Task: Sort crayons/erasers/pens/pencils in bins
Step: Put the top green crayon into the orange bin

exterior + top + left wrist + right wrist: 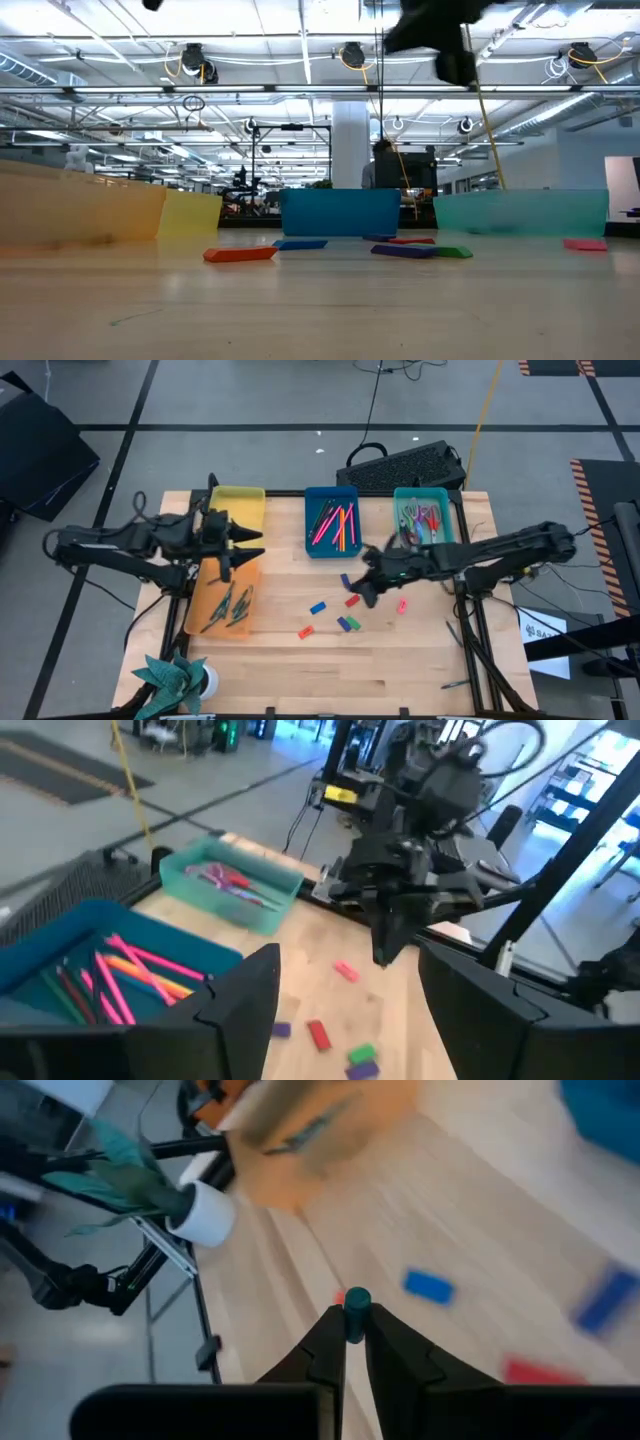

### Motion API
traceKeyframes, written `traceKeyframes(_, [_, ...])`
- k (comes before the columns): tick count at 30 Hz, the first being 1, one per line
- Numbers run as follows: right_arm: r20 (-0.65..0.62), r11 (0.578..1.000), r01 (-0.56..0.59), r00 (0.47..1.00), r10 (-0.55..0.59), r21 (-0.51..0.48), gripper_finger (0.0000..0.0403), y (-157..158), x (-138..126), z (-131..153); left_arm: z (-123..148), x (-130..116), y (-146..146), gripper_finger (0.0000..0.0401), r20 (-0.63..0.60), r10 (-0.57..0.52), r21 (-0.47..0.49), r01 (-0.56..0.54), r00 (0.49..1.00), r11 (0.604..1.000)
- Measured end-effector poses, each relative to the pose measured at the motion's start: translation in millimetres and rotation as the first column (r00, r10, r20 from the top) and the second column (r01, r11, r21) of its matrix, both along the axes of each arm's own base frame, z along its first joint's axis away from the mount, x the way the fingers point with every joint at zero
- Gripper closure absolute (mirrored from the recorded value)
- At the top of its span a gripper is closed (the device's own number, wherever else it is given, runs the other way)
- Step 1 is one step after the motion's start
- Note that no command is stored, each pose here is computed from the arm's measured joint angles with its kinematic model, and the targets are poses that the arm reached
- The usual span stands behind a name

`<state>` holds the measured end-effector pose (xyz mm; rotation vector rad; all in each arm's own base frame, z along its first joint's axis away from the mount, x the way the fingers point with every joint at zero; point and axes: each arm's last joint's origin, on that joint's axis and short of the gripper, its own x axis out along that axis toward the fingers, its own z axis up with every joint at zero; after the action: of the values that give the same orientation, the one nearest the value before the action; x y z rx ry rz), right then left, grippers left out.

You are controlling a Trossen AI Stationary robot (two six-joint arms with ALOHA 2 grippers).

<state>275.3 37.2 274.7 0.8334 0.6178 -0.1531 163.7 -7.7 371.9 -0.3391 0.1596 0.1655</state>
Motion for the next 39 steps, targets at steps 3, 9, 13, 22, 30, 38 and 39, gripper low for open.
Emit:
traceKeyframes(3, [0.022,0.996,-0.056,0.998,0.058,-0.076,0.0378,6.9,37.5,12.1,5.9,-12.9,-0.3,0.0160,-0.045,-0.001,-0.035,-0.001,0.999,0.999])
traceKeyframes(9, [0.080,0.968,-0.155,0.982,0.173,-0.198,0.0378,17.8,112.0,28.5,2.3,-26.3,-2.3,0.0160,-0.121,-0.021,-0.065,0.013,0.992,0.998])
traceKeyframes(13, [0.164,0.945,-0.183,0.959,0.233,-0.272,0.0378,24.6,142.0,32.0,-6.4,-25.1,-11.0,0.0160,-0.211,-0.115,-0.072,0.102,0.971,0.992])
traceKeyframes(22, [0.286,0.777,-0.107,0.891,0.352,-0.620,0.0378,36.9,140.6,62.2,-4.2,-0.7,-30.6,0.0160,-0.136,-0.202,-0.140,0.183,0.970,0.973])
traceKeyframes(30, [0.221,0.601,-0.012,0.924,0.312,-0.799,0.0378,36.8,137.0,67.6,-18.8,33.4,-32.5,0.0160,-0.172,-0.120,-0.530,0.011,0.978,0.848])
traceKeyframes(38, [0.173,0.560,-0.027,0.938,0.301,-0.828,0.0378,32.9,136.4,65.0,-15.8,59.6,-27.4,0.0160,-0.057,-0.066,-0.653,0.013,0.996,0.757])
traceKeyframes(39, [0.174,0.559,-0.025,0.938,0.299,-0.829,0.0378,32.6,136.2,65.4,-15.6,61.7,-26.0,0.0160,-0.047,-0.057,-0.659,0.012,0.997,0.752])
